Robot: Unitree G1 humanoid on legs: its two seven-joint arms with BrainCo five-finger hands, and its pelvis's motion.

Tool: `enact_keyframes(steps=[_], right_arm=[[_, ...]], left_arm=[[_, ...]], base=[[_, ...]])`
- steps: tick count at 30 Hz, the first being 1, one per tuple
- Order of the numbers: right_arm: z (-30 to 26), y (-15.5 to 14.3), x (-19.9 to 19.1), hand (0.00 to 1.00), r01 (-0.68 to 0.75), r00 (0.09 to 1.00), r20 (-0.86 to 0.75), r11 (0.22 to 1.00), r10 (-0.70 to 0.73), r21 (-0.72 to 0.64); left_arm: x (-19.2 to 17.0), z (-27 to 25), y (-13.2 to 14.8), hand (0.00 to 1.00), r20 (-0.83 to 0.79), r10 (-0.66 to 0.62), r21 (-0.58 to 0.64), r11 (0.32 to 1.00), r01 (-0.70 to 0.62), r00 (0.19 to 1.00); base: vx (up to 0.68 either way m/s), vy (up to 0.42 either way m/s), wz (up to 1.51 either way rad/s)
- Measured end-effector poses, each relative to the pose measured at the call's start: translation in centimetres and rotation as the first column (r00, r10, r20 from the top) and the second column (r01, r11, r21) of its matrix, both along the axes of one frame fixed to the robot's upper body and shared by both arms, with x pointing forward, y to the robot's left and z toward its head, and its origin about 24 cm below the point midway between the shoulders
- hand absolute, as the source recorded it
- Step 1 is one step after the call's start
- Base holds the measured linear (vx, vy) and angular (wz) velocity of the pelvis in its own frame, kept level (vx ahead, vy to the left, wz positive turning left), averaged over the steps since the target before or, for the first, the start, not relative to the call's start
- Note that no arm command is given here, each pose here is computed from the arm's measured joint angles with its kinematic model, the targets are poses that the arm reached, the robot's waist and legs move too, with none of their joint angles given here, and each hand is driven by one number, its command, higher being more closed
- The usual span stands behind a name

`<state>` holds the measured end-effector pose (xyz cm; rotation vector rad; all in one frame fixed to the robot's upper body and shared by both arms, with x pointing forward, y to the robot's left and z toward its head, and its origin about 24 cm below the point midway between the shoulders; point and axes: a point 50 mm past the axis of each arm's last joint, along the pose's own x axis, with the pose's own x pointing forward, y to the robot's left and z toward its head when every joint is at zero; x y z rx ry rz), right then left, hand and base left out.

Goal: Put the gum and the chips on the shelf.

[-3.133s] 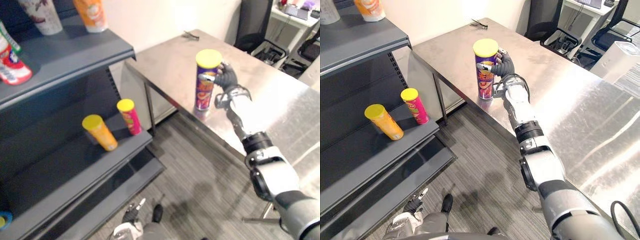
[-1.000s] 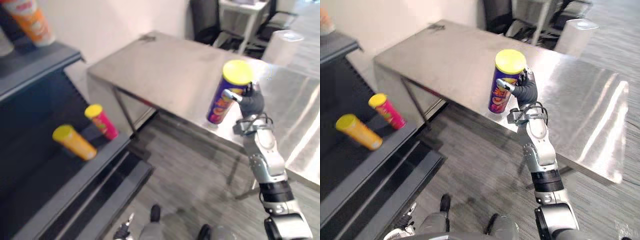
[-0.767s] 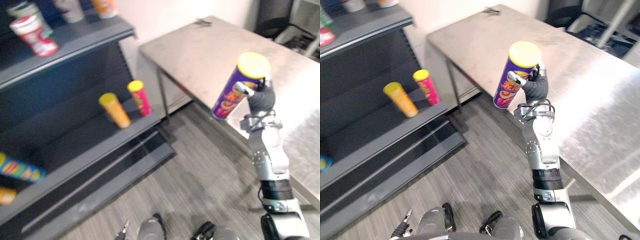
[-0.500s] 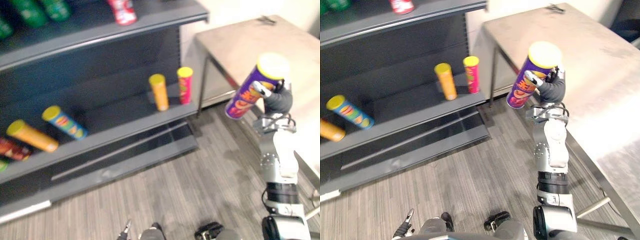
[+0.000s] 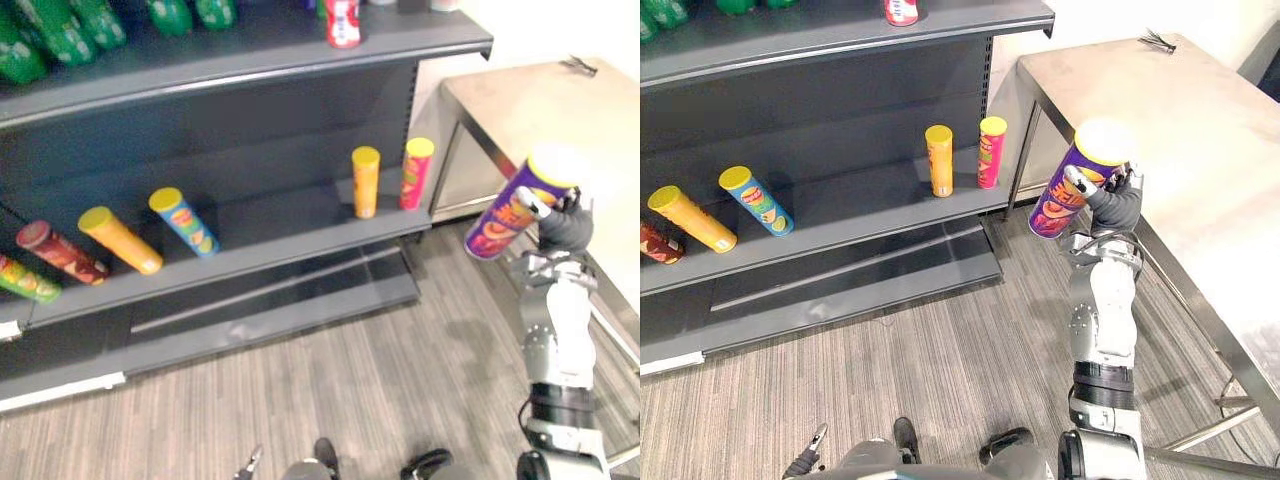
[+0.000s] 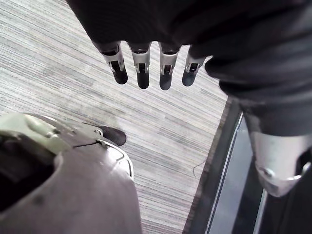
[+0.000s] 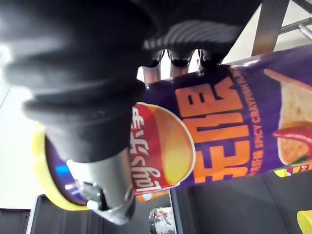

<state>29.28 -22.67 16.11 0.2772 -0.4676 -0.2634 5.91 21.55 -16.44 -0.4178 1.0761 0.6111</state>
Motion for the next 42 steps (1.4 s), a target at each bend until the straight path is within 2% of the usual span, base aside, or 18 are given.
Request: enact_keyframes(steps=[8,13,22,25,34,38,42], right_arm=[[-0.9,0.9,-0.2,1.0,-0.05,0.998,-0.036,0.997,0.048,-0.066],[-1.7,3.5,0.5,1.0,-0.166,0.984,-0.078,0.981,0.159,-0.097],[-2.8,6.6,0.9,1.0,-0.274,0.958,-0.128,0.954,0.258,-0.121],[-3.0,7.4,0.8,1.0,-0.316,0.945,-0.129,0.939,0.3,-0.133],[-3.1,7.7,-0.6,1.0,-0.324,0.945,-0.1,0.938,0.313,-0.127],[-2.9,8.8,-0.8,1.0,-0.365,0.931,-0.066,0.925,0.36,-0.109],[-3.7,8.5,-1.4,1.0,-0.36,0.932,-0.087,0.929,0.353,-0.088]], left_arm=[[0.2,0.1,0.1,0.0,0.009,-0.008,0.009,1.0,0.008,1.0],[0.7,0.3,0.1,0.0,0.032,-0.01,0.016,1.0,0.009,0.999],[1.4,0.7,0.6,0.0,0.081,0.016,0.037,0.999,-0.019,0.997],[1.7,0.9,0.7,0.0,0.089,-0.057,0.06,0.997,0.052,0.994],[2.5,1.0,1.0,0.0,0.082,-0.091,0.079,0.993,0.084,0.992],[1.2,0.6,0.8,0.0,0.035,-0.052,0.066,0.997,0.05,0.998],[1.2,0.5,0.9,0.0,0.022,-0.034,0.075,0.997,0.032,0.999]], base=[[0.03,-0.013,0.06],[0.04,0.001,0.23],[0.02,0.052,0.45],[0.05,0.118,0.74],[0.07,-0.094,0.88],[0.13,-0.288,0.28],[0.14,-0.18,0.42]])
